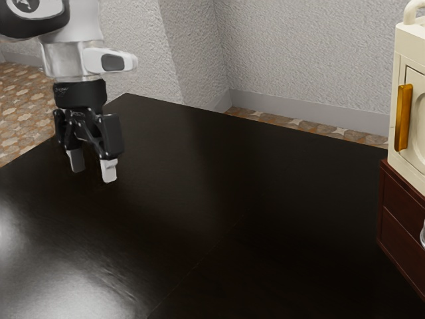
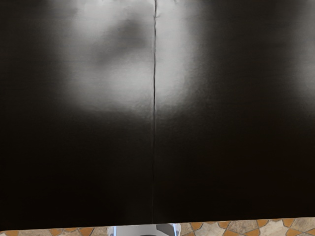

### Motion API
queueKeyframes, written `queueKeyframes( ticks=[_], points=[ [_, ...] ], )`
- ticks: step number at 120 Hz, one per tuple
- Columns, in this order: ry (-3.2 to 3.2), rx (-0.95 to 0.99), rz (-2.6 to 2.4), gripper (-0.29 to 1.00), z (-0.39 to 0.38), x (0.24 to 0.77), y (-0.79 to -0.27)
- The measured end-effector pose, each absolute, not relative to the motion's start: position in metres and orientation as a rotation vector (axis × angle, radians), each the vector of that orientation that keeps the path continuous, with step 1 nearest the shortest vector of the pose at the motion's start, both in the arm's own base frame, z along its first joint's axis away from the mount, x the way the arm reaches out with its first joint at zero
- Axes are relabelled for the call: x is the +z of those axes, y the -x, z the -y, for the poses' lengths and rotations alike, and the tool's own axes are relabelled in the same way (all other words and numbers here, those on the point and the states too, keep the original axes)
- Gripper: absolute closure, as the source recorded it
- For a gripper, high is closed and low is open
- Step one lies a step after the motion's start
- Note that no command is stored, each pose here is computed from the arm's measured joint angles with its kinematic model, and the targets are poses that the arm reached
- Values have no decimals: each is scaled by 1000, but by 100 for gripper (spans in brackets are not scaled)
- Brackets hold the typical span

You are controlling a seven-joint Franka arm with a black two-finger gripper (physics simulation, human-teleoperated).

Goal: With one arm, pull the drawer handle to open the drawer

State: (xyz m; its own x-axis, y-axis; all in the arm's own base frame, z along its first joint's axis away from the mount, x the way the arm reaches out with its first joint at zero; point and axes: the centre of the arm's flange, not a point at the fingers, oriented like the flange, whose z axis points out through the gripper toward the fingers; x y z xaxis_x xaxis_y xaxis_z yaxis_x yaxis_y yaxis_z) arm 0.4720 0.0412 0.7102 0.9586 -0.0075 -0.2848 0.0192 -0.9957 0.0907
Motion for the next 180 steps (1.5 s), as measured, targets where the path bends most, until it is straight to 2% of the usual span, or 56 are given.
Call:
queueKeyframes(
  ticks=[13,26,49,56,69,76,103,120,142,180],
  points=[
    [-3048,-155,-94,2,-79,717,-493],
    [-3047,19,-241,2,-109,723,-503],
    [-2977,78,-522,3,-131,684,-539],
    [-2975,85,-509,3,-93,672,-560],
    [-2975,79,-201,4,103,657,-577],
    [-2940,74,-181,5,153,649,-575],
    [-2796,7,-406,8,202,635,-570],
    [-2701,-57,-536,9,201,628,-568],
    [-2706,-31,-609,10,259,625,-544],
    [-2701,73,-873,12,271,595,-556]
  ],
)
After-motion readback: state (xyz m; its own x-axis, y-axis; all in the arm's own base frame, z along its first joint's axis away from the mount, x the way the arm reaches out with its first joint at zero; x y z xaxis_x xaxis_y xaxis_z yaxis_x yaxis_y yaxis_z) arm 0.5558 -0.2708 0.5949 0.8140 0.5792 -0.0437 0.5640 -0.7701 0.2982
